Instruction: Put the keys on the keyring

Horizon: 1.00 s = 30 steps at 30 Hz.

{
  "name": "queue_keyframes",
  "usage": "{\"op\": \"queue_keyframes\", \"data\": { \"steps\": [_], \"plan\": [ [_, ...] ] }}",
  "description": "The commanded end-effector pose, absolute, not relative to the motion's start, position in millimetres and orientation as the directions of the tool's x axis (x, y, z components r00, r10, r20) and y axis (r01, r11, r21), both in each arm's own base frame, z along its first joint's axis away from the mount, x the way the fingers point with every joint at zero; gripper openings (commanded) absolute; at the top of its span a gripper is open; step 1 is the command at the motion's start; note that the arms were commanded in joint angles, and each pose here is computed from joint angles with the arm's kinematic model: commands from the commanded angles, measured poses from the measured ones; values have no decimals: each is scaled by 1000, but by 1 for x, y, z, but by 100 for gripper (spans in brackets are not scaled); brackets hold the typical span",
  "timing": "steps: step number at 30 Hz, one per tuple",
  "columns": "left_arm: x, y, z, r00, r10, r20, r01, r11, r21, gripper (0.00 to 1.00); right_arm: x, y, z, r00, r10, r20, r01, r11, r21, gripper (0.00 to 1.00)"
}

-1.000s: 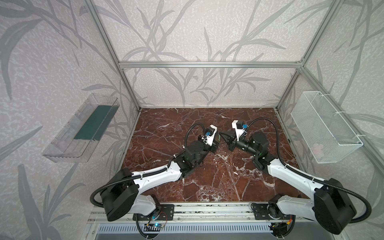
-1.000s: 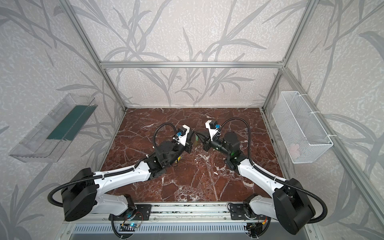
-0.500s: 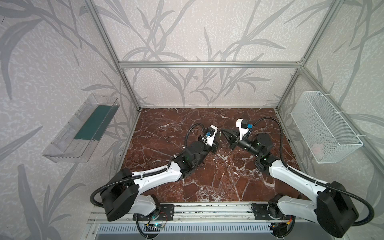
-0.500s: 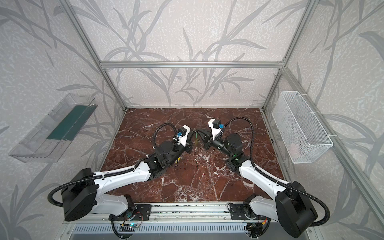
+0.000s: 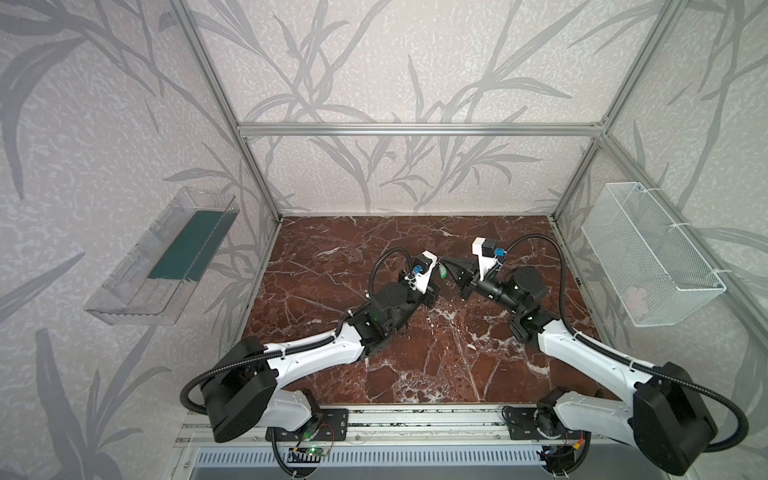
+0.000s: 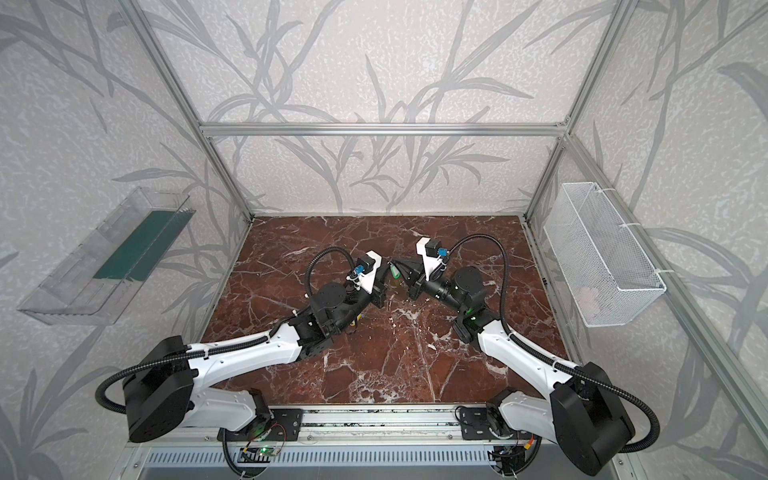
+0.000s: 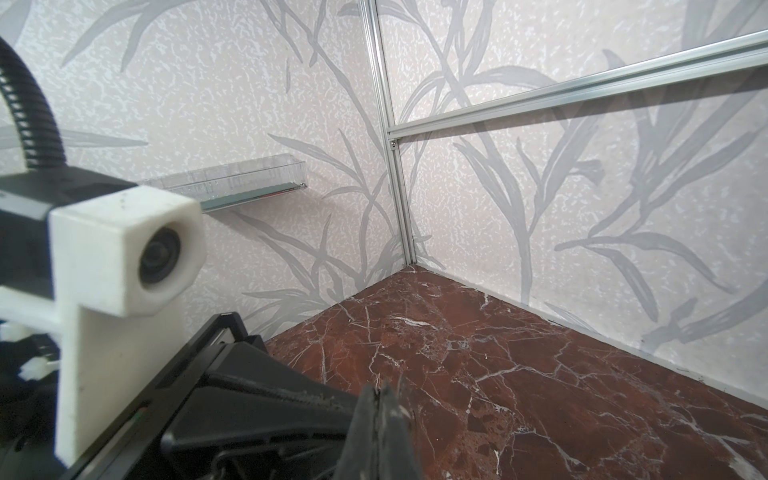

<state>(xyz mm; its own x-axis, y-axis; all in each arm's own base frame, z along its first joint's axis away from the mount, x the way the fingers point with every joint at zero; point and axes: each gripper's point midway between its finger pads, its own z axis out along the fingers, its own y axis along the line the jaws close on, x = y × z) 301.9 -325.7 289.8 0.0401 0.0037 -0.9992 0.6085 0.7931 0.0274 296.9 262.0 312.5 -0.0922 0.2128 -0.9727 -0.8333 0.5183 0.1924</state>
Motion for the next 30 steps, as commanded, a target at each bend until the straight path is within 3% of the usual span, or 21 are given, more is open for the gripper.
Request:
{"op": "queue_keyframes", "data": {
  "steps": [1,18,30],
  "plan": [
    [293,-330,310,94,-42,-995,636,771,28,0,297,260,325,-57,233,-971,-835,522,174,0],
    [285,-334,311,116,-48,-992,666,745,42,0,301,257,323,-64,218,-974,-818,548,176,0],
    [295,-326,312,105,-38,-994,607,794,34,0,295,253,323,-61,217,-974,-817,550,174,0]
  ]
}}
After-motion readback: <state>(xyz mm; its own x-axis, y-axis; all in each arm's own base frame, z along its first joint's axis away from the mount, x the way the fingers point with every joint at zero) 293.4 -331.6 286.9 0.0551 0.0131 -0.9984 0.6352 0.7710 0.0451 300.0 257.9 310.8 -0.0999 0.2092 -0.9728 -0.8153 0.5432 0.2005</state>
